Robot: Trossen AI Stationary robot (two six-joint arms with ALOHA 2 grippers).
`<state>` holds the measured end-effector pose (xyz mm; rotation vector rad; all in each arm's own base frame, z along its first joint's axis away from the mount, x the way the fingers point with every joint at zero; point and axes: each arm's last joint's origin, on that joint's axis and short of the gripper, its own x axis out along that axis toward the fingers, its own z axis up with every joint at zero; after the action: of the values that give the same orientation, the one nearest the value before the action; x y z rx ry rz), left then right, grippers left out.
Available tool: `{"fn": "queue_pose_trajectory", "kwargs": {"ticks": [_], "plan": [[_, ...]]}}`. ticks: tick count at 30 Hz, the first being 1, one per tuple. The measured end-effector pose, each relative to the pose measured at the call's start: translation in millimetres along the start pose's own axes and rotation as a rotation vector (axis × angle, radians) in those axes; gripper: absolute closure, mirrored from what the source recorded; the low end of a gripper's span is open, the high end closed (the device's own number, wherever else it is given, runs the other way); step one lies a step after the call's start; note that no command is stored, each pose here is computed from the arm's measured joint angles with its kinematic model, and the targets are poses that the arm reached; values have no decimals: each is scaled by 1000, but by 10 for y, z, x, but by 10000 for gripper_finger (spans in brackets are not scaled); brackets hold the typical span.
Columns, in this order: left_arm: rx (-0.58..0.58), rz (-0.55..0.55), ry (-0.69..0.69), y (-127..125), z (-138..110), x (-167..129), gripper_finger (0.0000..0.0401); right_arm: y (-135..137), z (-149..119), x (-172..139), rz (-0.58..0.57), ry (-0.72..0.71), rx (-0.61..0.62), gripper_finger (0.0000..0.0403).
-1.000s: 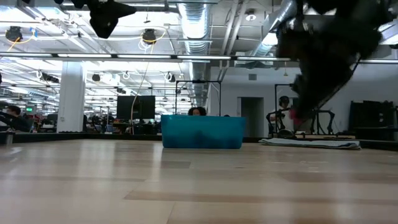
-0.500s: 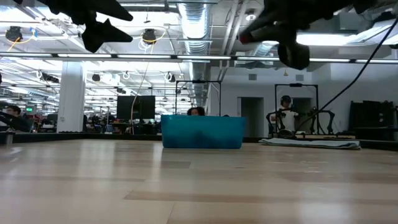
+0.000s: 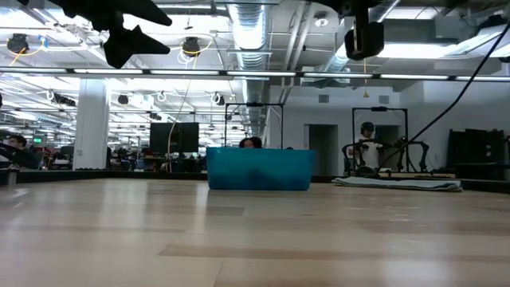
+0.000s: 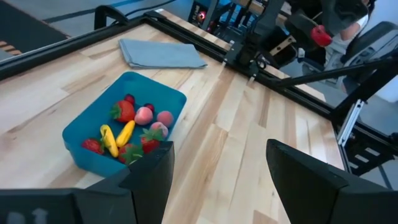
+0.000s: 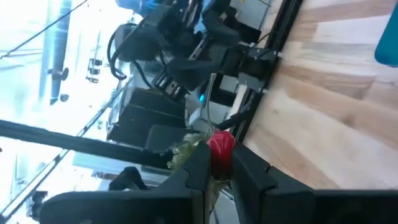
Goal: Pick and placing Produce into tupperware
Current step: Put the red cherry into the blue bin
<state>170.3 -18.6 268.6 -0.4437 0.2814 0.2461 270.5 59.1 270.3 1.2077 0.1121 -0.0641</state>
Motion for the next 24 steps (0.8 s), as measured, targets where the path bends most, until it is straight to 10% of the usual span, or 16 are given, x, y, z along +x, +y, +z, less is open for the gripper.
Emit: {"fn": "queue_pose_trajectory", "kwargs": {"ticks": [8,15,24], "plan": [[-4,1,0,0,0,1,156,45,-91,-22,37,42,-309,337],[2,2,0,1,-1,1,156,-1,-145,-32,8,82,-827,337],[10,5,5,3,-6,1,156,-296,-66,-61,-351,185,-1267,337]]}}
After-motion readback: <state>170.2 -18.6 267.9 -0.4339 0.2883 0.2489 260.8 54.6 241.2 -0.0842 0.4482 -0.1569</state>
